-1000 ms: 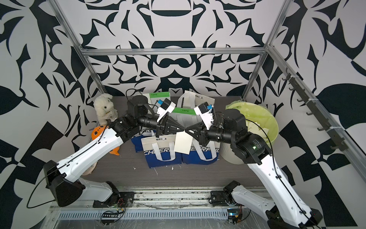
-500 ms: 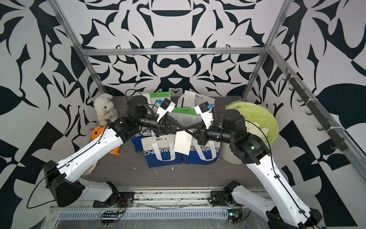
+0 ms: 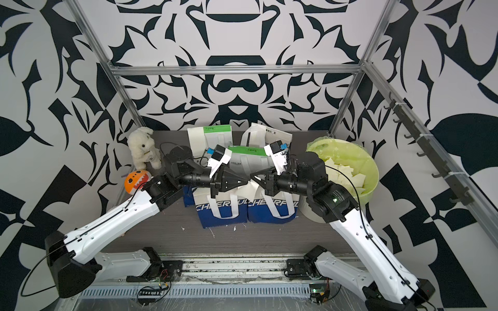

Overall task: Shred takeout receipts and throw away
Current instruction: Shred the takeout receipt, then place the takeout receipt in the trash bin.

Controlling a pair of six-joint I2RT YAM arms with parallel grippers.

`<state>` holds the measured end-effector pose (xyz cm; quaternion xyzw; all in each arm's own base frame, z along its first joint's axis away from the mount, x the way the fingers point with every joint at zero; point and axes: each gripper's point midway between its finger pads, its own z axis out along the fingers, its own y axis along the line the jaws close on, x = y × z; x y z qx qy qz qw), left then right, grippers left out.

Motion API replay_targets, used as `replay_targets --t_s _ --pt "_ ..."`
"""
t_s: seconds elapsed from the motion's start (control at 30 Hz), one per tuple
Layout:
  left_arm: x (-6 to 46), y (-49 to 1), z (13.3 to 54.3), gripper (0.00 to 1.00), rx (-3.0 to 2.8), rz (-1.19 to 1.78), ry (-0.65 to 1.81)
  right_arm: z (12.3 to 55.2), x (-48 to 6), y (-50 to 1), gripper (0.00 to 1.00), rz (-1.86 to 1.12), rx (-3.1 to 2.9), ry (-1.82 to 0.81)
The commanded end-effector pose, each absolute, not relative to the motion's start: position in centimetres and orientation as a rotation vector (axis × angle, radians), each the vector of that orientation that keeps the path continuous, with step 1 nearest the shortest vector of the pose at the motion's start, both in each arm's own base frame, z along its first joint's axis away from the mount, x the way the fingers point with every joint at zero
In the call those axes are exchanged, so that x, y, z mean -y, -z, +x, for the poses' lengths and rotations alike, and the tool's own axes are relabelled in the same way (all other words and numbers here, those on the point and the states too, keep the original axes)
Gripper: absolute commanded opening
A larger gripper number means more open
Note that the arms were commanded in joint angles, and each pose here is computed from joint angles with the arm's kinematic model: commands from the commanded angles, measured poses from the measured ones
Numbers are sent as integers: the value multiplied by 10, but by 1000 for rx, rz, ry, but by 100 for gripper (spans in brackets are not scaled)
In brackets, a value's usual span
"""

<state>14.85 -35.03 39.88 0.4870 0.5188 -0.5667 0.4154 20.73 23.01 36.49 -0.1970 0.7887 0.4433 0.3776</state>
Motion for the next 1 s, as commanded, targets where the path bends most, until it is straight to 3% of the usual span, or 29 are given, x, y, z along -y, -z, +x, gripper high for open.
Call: replay_targets --t_s 0.0,0.7,0.97 --pt "339 -429 138 0 -1176 1187 1406 218 -230 -372 0 -472 -1980 -1111" --pt "267 -452 104 0 -1124 1085 1162 251 -201 -332 0 -458 -2120 -735" --pt "244 -447 97 0 -1173 1067 1079 269 -177 -340 0 -461 -2141 -526"
